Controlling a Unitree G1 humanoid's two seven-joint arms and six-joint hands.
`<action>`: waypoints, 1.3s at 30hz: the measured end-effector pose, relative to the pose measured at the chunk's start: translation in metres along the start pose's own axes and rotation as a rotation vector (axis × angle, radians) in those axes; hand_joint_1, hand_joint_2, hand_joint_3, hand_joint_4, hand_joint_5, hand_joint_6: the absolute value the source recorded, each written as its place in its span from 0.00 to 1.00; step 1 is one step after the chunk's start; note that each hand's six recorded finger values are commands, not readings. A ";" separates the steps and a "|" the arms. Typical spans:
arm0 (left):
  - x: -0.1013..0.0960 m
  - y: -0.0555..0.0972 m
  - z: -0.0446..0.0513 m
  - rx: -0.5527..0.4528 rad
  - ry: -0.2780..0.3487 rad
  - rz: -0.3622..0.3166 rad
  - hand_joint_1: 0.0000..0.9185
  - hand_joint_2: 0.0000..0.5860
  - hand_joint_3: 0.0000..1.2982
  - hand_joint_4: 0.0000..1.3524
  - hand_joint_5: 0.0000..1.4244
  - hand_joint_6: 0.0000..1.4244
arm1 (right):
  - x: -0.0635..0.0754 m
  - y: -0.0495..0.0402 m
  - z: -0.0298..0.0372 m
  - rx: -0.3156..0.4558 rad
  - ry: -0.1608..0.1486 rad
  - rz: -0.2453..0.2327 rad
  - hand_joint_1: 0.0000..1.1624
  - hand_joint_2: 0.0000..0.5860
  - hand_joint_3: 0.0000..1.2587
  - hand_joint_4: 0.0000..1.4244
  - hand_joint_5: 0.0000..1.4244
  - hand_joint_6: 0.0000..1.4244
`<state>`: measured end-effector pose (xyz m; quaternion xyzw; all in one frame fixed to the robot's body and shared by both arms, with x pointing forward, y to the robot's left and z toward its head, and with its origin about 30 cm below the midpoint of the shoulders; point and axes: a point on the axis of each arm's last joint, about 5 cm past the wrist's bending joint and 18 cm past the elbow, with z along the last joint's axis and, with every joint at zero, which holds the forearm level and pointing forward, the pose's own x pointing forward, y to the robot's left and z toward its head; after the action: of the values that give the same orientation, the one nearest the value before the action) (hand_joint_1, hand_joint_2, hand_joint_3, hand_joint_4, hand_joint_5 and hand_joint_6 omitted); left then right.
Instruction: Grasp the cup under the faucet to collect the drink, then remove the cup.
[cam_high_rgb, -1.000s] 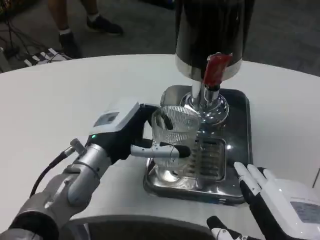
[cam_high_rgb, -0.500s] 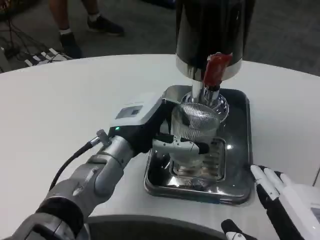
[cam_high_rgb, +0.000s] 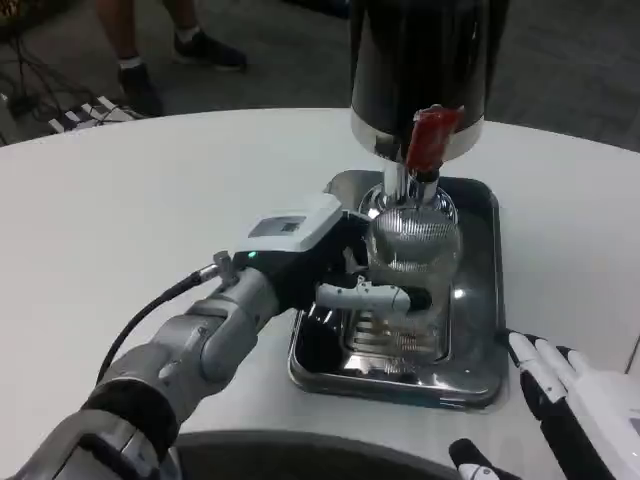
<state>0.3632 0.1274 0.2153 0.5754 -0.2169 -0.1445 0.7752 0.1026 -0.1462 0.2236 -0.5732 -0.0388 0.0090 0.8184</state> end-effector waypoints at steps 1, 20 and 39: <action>0.000 0.000 -0.0002 0.000 0.001 0.000 0.08 0.00 0.36 0.24 0.35 0.51 | 0.000 0.0000 0.0000 0.000 -0.001 0.000 0.22 0.69 0.02 0.00 0.00 0.10; -0.021 0.033 -0.0303 -0.069 -0.055 0.077 0.00 0.02 0.30 0.19 0.28 0.40 | 0.006 0.0028 -0.0011 0.017 -0.007 0.014 0.23 0.70 0.03 0.00 0.00 0.11; -0.024 0.087 -0.0316 -0.897 -0.495 0.016 0.00 0.08 0.17 0.15 0.22 0.23 | 0.015 0.0047 0.0028 0.026 -0.036 0.012 0.24 0.70 0.03 0.00 0.00 0.11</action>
<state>0.3560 0.1910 0.2869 0.1329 -0.3150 -0.3493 0.8724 0.1179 -0.1411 0.2210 -0.5627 -0.0500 0.0248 0.8248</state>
